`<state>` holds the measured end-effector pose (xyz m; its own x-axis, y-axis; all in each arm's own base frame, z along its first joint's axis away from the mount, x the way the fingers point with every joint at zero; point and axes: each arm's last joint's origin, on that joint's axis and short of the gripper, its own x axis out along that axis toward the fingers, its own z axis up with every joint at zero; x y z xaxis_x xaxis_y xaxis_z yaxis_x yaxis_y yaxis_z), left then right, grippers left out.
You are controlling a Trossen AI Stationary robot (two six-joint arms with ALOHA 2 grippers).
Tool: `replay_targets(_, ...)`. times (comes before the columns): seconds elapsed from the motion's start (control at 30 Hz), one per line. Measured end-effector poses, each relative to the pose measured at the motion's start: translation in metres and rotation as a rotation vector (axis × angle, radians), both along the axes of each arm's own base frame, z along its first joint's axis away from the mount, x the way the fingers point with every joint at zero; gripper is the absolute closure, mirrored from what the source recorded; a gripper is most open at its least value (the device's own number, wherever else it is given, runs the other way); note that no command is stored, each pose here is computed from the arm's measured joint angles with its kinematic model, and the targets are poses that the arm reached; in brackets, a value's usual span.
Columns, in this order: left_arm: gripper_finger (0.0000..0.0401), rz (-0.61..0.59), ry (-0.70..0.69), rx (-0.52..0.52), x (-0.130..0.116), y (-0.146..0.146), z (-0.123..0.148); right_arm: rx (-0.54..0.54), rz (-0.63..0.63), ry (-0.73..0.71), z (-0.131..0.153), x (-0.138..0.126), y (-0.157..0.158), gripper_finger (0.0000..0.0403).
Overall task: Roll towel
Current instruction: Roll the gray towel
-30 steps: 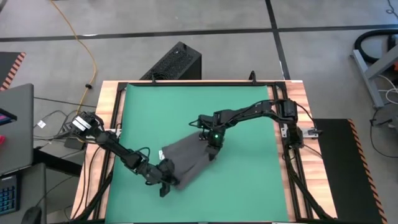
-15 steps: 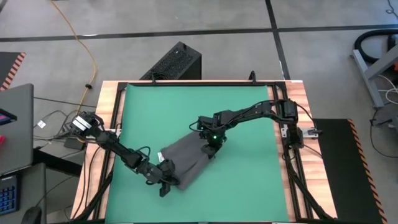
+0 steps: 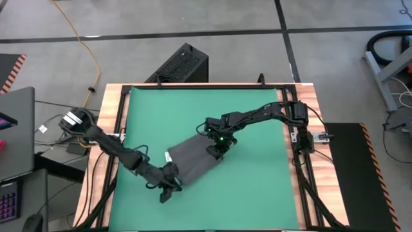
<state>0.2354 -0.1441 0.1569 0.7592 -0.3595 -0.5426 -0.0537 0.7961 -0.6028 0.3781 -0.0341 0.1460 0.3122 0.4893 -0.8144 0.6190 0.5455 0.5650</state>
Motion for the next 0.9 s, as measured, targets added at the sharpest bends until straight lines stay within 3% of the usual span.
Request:
replay_targets(0.13,0.0401,-0.029,-0.033,-0.013,-0.007,0.003,0.017,-0.001,-0.005,-0.003,0.0,0.0,-0.002,0.0373)
replay_targets(0.2,0.0401,0.012,-0.118,0.039,-0.008,0.005,0.031,-0.005,-0.005,-0.003,0.0,0.0,-0.001,0.0373)
replay_targets(0.33,0.0401,0.128,-0.331,0.377,-0.005,0.007,0.075,-0.006,-0.005,-0.004,0.0,0.0,-0.001,0.0373)
replay_targets(0.43,0.0401,0.068,-0.322,0.61,0.008,0.01,0.083,-0.007,-0.005,-0.008,0.0,0.001,-0.001,0.0373)
replay_targets(0.67,0.0401,-0.177,-0.215,0.634,0.041,0.007,0.06,-0.012,-0.006,-0.012,0.0,0.001,-0.002,0.0373)
replay_targets(0.9,0.0401,-0.245,-0.139,0.652,0.054,0.001,0.034,-0.016,-0.005,-0.016,0.0,0.001,-0.002,0.0373)
